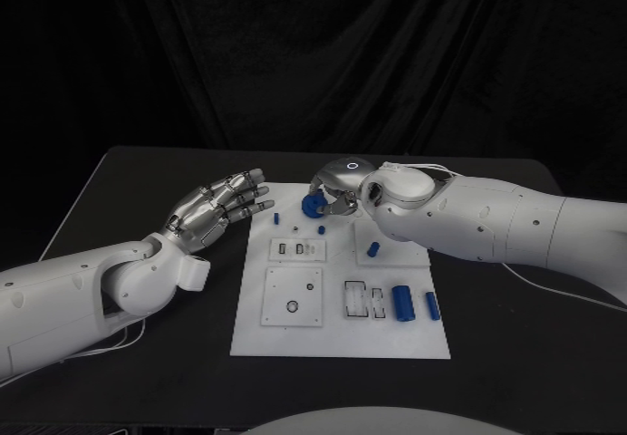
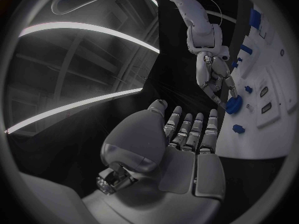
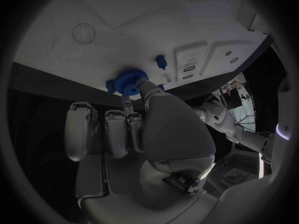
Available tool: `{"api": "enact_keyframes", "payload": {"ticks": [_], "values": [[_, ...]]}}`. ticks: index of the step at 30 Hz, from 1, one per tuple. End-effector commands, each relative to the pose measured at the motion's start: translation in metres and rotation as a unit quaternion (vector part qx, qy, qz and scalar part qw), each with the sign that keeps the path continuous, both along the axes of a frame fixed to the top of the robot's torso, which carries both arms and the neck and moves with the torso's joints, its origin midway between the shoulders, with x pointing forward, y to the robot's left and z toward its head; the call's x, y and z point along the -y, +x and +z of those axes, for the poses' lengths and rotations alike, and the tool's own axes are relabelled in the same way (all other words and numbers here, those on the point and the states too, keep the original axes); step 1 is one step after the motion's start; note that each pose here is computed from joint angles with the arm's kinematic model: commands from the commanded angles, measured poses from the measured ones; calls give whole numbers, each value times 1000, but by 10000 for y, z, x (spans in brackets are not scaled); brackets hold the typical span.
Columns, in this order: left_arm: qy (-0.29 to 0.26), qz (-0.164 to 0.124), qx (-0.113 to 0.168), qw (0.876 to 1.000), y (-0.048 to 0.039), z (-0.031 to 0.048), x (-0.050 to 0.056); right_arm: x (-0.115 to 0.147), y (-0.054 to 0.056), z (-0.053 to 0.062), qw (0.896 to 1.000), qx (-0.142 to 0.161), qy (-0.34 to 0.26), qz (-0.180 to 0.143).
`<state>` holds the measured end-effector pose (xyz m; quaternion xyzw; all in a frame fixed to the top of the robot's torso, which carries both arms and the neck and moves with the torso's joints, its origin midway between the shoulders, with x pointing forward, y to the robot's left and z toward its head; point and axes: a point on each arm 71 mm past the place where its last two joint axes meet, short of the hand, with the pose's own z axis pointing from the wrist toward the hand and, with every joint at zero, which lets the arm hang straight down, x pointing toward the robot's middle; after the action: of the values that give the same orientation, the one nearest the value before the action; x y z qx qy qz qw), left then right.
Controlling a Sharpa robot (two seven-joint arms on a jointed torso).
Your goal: Assemble the parts on the task board
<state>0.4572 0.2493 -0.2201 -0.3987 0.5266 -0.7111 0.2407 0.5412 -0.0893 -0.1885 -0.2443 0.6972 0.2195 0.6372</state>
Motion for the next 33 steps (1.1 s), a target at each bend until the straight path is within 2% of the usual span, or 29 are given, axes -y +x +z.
{"api": "enact_keyframes", "payload": {"ticks": [1, 33], "values": [[-7, -6, 2, 1000, -4, 4, 21, -8, 2, -35, 1000, -10, -13, -6], [-7, -5, 2, 1000, 1, 2, 9, 127, 41, -84, 999, -22, -27, -28]]}}
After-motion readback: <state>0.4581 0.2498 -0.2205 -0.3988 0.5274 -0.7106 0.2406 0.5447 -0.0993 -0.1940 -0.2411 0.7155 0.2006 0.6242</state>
